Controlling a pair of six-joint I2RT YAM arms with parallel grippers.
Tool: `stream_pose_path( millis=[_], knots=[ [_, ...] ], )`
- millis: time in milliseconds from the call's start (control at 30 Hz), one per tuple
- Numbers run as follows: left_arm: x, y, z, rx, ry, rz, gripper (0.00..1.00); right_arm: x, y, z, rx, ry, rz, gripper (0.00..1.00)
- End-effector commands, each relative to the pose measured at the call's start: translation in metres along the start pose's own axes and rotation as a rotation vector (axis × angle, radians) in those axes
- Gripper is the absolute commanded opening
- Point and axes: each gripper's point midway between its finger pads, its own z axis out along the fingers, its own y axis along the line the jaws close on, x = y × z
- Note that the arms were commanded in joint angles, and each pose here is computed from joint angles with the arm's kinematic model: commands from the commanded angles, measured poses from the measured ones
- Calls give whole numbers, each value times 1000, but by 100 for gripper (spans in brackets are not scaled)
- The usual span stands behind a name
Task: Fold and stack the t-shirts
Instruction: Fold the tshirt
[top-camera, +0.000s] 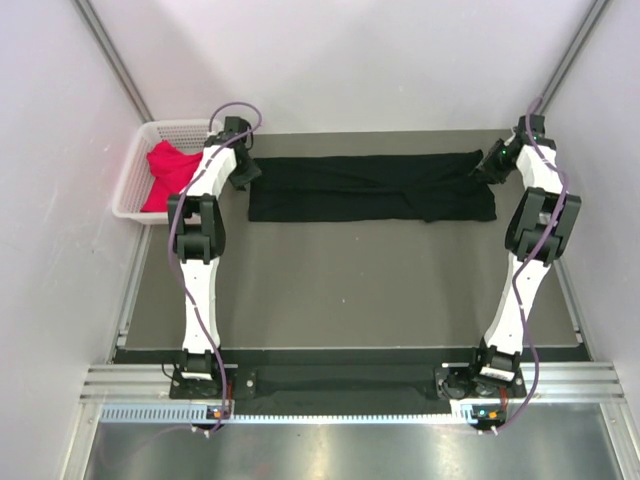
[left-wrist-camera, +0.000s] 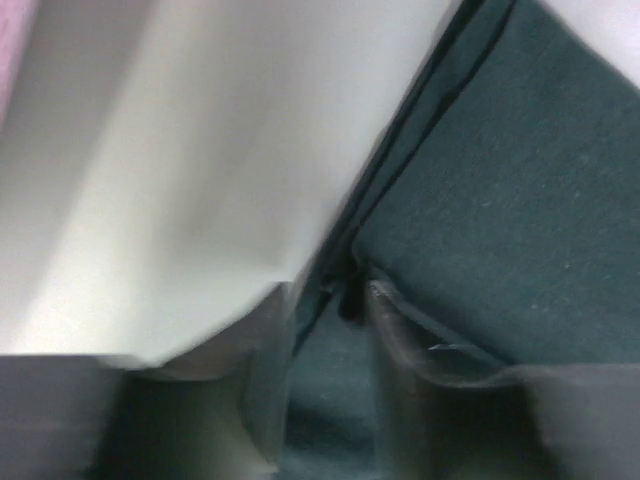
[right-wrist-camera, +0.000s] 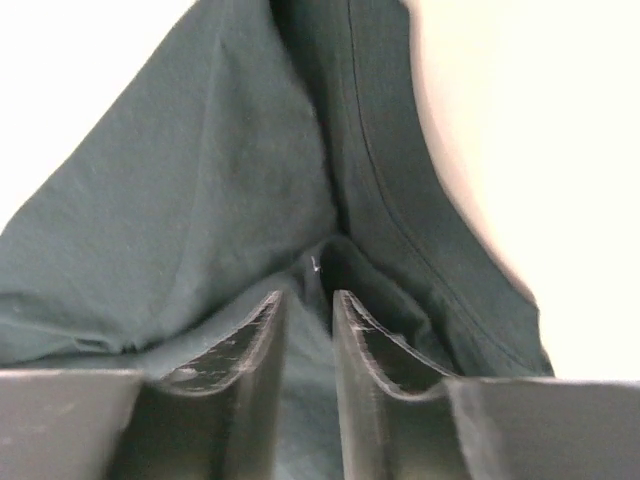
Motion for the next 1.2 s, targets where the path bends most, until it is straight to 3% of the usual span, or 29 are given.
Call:
stream_pose_path(
  millis=[0,33,67,100,233,333,400,567,667,733,833,967,1167],
  knots=[
    [-48,-8,-29,31,-141,-48,52,-30,24,-9,-73,-74,9,31],
    [-61,-13,-45,56,-182,-43,59,-34,29,-11,-88,-81,13,34],
    [-67,-16,-55,69,-206,-39,76,-43,34,-18,-100,-106,15,37],
    [-72,-19,-64,82,-220,-36,82,-46,36,-23,-103,-114,25,46],
    [-68,-21,-96,112,-228,-19,86,-64,42,-58,-72,-177,4,59],
    [-39,-18,-98,101,-186,27,86,-56,36,-73,-21,-162,-21,70],
    [-11,-15,-90,99,-140,57,84,-48,36,-86,-5,-152,-49,72],
    [34,-34,-103,237,-60,128,68,-4,34,-106,18,-99,-83,72],
    [61,-46,-99,321,8,159,62,29,39,-108,-2,-68,-84,65],
    [72,-45,-89,320,40,157,58,50,52,-114,-49,-51,-70,55],
    [79,-41,-76,292,74,175,51,93,57,-98,-86,22,-40,50],
    [79,-25,-57,213,89,177,43,140,59,-83,-131,101,25,50],
    [103,4,-35,100,174,174,35,156,64,-62,-187,118,108,63]
  ],
)
